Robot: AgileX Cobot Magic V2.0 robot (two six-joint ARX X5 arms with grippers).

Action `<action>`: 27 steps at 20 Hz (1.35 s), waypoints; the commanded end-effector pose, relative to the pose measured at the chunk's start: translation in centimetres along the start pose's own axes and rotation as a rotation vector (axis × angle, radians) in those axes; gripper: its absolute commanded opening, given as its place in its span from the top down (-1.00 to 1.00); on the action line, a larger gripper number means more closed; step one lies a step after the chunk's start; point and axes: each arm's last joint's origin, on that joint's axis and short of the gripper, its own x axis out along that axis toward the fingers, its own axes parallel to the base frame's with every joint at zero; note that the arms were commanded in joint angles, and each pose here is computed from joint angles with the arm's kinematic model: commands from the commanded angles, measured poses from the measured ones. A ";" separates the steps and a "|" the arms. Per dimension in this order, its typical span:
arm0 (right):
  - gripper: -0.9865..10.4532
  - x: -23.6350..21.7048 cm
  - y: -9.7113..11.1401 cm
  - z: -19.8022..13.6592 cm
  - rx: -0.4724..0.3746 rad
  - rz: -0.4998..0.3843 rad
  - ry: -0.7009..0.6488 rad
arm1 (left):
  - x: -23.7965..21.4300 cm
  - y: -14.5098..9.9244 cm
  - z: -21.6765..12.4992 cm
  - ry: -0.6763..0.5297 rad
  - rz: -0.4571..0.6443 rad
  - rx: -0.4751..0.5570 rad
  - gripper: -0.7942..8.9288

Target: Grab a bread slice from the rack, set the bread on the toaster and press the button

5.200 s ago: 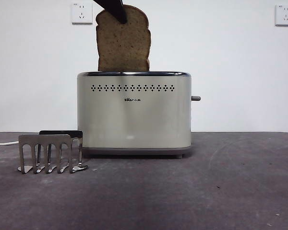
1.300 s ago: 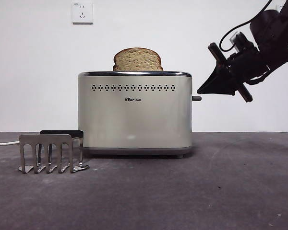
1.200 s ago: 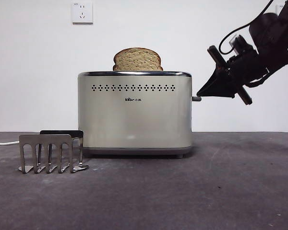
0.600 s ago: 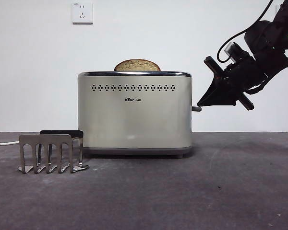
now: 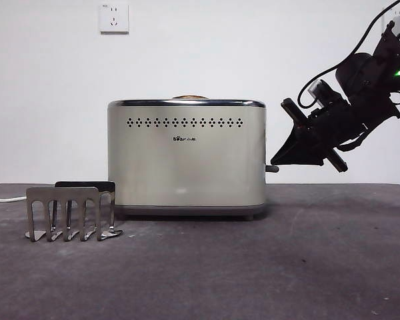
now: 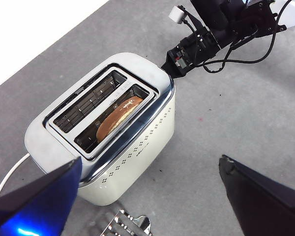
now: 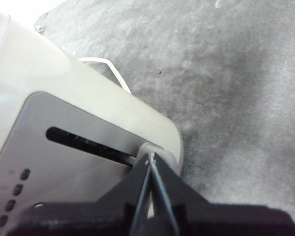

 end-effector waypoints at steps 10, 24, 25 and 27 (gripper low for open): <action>0.85 0.7 -0.6 -1.7 0.070 0.004 0.079 | 0.2 -0.1 -0.1 0.007 -0.002 -0.006 -0.13; 0.85 -17.3 15.2 1.1 -0.144 0.026 0.000 | 0.2 -0.3 -1.0 0.096 -0.027 -0.022 -0.13; 0.85 -18.6 16.1 0.3 -0.157 0.022 0.027 | 0.1 -0.4 -1.2 0.120 -0.034 -0.026 -0.13; 0.85 -20.5 17.4 -1.0 -0.171 0.017 0.070 | 0.1 -0.5 -1.5 0.151 -0.042 -0.031 -0.12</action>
